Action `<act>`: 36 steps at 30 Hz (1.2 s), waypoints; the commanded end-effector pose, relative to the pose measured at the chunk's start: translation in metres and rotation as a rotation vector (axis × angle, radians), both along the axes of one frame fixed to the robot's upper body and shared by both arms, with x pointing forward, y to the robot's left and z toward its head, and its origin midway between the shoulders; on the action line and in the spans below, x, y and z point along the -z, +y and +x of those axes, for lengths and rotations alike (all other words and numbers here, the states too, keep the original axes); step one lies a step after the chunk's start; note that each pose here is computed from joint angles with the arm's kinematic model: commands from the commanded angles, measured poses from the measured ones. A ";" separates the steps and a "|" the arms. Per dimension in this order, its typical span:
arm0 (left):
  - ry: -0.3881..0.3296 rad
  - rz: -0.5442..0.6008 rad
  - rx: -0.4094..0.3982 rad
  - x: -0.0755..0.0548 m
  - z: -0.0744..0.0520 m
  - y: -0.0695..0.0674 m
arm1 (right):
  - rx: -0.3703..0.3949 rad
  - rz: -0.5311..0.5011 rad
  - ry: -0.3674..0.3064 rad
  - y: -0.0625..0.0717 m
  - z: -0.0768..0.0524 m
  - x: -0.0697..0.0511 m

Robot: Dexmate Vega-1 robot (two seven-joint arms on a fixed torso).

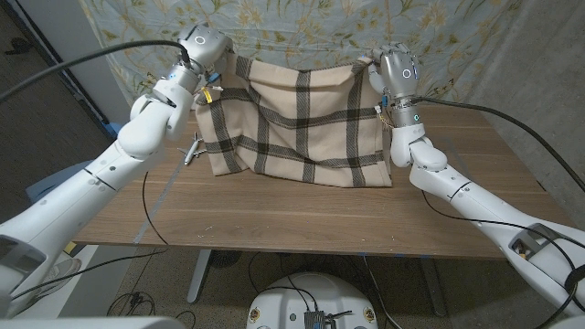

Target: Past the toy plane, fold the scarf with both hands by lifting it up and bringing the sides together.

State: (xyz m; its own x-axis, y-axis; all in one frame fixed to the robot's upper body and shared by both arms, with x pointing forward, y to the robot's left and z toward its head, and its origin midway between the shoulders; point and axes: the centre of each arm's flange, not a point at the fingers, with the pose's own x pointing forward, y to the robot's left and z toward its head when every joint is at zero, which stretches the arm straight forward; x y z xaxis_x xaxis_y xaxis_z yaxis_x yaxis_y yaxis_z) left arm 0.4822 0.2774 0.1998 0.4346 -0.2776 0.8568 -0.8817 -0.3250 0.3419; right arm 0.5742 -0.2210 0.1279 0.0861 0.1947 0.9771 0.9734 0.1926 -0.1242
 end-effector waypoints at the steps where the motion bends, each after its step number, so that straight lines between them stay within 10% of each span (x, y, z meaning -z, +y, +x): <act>1: 0.020 0.040 -0.114 -0.027 0.050 -0.006 | 0.053 -0.007 0.054 -0.003 0.031 -0.022; 17: 0.054 0.084 -0.243 -0.051 0.098 -0.013 | 0.097 -0.047 0.109 0.017 0.065 -0.030; 36: 0.116 0.222 -0.398 -0.046 0.145 -0.032 | 0.169 -0.113 0.187 0.028 0.096 -0.039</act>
